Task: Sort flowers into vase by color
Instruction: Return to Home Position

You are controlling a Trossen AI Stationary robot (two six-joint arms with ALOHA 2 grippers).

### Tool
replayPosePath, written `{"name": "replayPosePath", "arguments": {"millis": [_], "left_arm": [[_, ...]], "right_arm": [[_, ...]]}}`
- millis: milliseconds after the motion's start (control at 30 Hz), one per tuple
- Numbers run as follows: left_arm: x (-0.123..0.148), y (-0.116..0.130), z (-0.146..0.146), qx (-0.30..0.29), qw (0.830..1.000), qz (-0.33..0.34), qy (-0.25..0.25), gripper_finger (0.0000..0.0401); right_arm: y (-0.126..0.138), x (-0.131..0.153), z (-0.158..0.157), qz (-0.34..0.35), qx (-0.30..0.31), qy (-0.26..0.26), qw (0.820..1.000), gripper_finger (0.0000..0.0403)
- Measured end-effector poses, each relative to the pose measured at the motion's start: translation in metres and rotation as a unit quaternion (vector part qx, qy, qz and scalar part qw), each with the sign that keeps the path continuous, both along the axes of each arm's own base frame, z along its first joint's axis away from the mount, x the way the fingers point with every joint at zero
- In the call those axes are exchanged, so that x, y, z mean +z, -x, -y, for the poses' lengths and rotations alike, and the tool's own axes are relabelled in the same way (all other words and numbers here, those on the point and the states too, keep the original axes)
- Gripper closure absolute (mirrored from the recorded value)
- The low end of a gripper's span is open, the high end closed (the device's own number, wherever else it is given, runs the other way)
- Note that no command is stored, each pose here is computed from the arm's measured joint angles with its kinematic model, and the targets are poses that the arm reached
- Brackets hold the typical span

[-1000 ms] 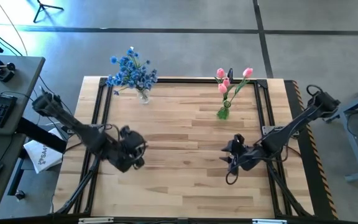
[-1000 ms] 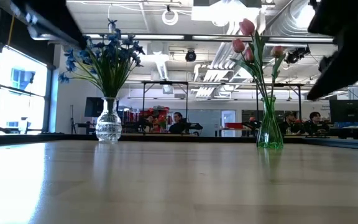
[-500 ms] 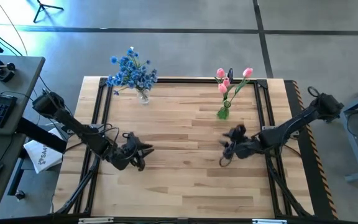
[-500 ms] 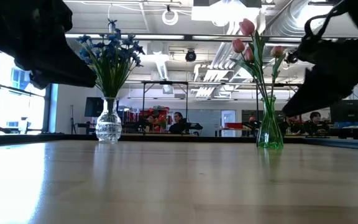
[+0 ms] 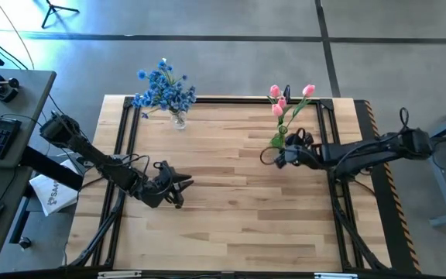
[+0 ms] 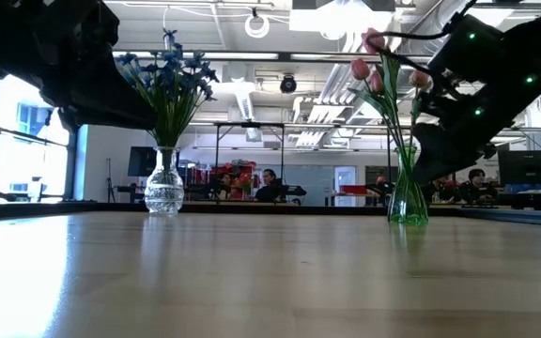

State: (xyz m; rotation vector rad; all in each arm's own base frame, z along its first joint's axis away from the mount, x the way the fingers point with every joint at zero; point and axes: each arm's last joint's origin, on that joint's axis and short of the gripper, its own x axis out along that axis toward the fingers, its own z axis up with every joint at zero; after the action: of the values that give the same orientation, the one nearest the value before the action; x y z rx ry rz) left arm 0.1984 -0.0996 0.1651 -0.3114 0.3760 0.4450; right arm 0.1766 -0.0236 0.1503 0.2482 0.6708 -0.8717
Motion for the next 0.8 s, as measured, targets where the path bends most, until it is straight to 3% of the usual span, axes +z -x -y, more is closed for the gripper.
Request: {"name": "replayPosePath", "arguments": {"millis": [200, 400, 600, 800], "left_arm": [[0.000, 0.000, 0.000, 0.000, 1.000, 0.000, 0.000, 0.0321], [0.000, 0.000, 0.000, 0.000, 1.000, 0.001, 0.001, 0.0321], [0.000, 0.000, 0.001, -0.002, 1.000, 0.002, 0.008, 0.0321], [0.000, 0.000, 0.001, -0.004, 1.000, 0.001, 0.009, 0.0321]], "right_arm": [[0.001, 0.001, 0.015, -0.008, -0.024, 0.011, 1.000, 0.0219], [0.003, 0.005, 0.016, 0.001, -0.007, -0.001, 1.000, 0.0219], [0.013, 0.017, -0.009, 0.046, 0.100, -0.120, 0.987, 0.0230], [0.030, 0.046, -0.033, 0.117, 0.264, -0.131, 0.948, 0.0327]]}}
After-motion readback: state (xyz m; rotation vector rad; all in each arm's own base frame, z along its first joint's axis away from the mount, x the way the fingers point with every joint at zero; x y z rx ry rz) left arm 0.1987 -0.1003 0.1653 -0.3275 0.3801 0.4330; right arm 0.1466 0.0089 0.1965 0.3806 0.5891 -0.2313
